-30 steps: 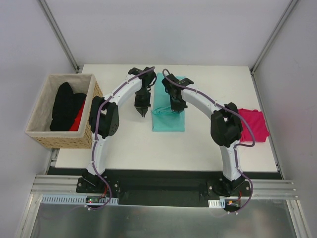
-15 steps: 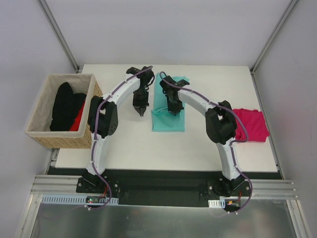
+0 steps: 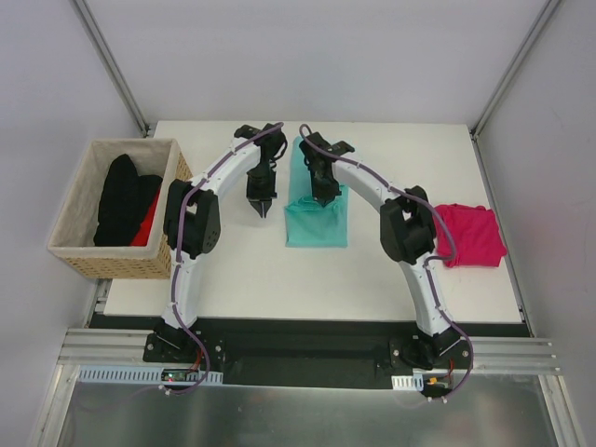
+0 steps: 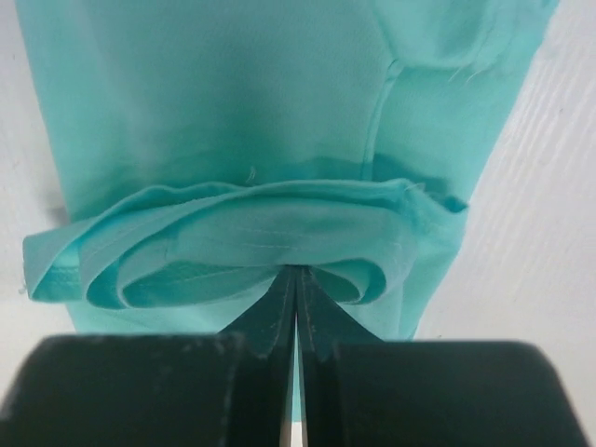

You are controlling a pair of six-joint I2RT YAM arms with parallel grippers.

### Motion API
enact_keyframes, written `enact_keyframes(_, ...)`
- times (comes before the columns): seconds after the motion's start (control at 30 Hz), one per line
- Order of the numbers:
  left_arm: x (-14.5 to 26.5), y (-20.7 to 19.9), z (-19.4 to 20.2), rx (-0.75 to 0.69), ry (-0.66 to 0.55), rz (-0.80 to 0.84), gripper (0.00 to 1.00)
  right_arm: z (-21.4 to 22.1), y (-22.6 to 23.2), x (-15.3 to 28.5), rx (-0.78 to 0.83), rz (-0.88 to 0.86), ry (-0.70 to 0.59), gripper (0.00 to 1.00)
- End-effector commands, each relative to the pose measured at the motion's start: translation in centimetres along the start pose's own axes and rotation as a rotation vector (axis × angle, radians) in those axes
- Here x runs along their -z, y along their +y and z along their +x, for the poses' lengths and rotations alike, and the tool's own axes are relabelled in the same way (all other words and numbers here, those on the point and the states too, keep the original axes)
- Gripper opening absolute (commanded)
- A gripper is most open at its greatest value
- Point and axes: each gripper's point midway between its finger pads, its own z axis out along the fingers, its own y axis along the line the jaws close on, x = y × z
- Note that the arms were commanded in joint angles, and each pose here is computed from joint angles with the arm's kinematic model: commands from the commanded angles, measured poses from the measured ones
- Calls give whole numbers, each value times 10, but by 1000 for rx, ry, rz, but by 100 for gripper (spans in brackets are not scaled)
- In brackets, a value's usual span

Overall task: Fold and stack the t-shirts
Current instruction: Fold the folded rectangular tshirt in 1/3 of the way

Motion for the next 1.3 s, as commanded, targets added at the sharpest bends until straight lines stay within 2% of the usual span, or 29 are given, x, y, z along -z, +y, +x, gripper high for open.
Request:
enact_keyframes(0.0, 26, 9, 4, 15, -24, -8, 8, -30, -16, 9, -33, 2, -53, 1)
enact_keyframes(0.43, 26, 15, 14, 30, 0, -29, 8, -77, -64, 15, -102, 41, -177, 1)
enact_keyframes(0.53, 26, 16, 15, 33, 1, -31, 8, -83, -66, 30, -86, 37, -224, 8)
enact_keyframes(0.57, 27, 16, 15, 34, -1, -28, 8, -86, -66, 37, -86, 27, -240, 13)
enact_keyframes(0.73, 28, 13, 12, 34, -7, -16, 8, -78, -65, 40, -69, 22, -207, 20)
enact_keyframes(0.9, 28, 12, 12, 32, -8, -13, 8, -72, -54, 48, -56, -15, -207, 20)
enact_keyframes(1.27, 26, 15, 11, 31, -9, -30, 8, -55, -20, 31, -53, -77, -149, 7)
